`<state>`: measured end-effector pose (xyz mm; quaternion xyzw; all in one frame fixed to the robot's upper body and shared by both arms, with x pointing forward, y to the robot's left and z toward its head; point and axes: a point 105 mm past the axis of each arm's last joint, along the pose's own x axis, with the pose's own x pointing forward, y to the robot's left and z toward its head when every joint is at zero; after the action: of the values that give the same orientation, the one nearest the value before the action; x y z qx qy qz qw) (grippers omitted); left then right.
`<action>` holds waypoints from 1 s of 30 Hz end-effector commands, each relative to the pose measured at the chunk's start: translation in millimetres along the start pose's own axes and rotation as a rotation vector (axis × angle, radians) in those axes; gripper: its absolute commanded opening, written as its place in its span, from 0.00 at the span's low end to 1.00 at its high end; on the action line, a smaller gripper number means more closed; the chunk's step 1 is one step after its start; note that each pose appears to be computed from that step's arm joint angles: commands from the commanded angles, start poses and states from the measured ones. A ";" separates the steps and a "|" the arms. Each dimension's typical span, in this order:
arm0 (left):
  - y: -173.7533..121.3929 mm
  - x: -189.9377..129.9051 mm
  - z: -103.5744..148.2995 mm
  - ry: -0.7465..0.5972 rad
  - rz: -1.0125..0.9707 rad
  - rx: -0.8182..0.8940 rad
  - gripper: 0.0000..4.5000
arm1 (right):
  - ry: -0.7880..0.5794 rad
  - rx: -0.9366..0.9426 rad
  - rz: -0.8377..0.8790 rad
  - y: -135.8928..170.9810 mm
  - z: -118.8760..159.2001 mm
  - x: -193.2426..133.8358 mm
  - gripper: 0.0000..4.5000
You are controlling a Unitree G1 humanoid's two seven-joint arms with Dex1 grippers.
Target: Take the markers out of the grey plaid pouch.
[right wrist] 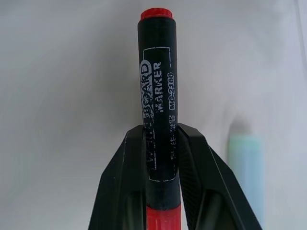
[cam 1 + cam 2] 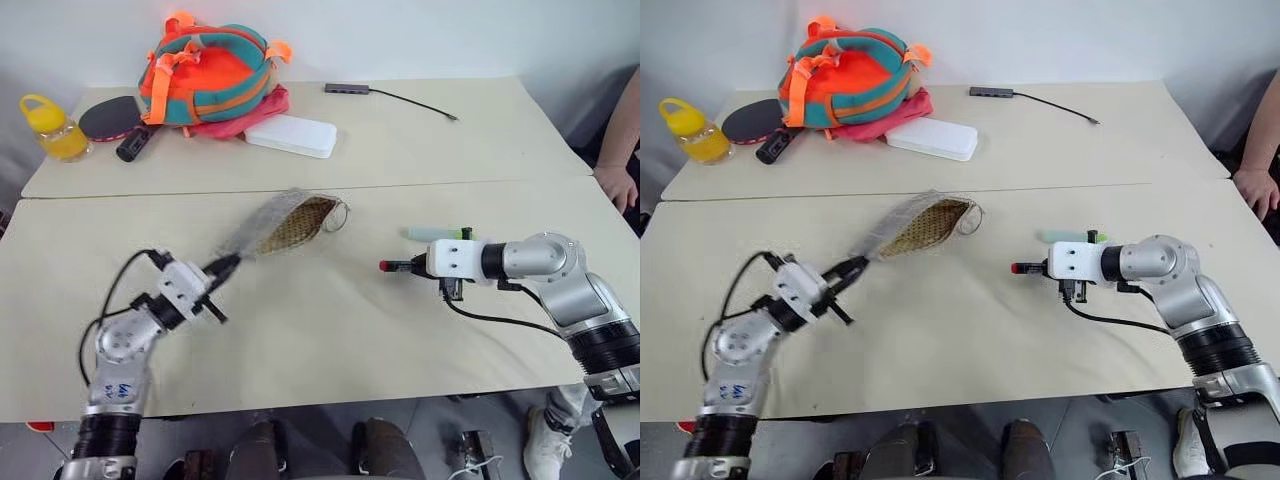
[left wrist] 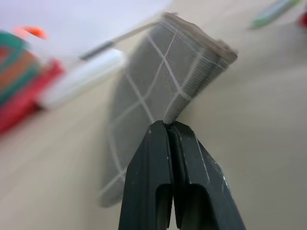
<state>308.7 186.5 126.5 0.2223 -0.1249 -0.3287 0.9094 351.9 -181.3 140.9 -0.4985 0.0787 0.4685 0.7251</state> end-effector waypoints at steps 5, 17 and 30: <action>6.0 -8.6 17.2 -0.059 0.016 0.023 0.56 | -0.045 0.077 -0.037 -2.8 -6.0 -4.7 0.49; -4.2 -65.7 16.6 -0.026 0.098 -0.388 1.00 | -0.524 0.500 -0.201 -8.0 38.6 -26.9 0.80; 3.8 -103.5 -2.6 0.139 0.258 -0.396 1.00 | -0.467 0.633 -0.556 53.0 -4.8 -46.6 0.80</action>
<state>236.8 251.9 111.3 0.0265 -0.0106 -0.2227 0.9745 292.7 -206.6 122.2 -0.1181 -0.0524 0.3286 0.9356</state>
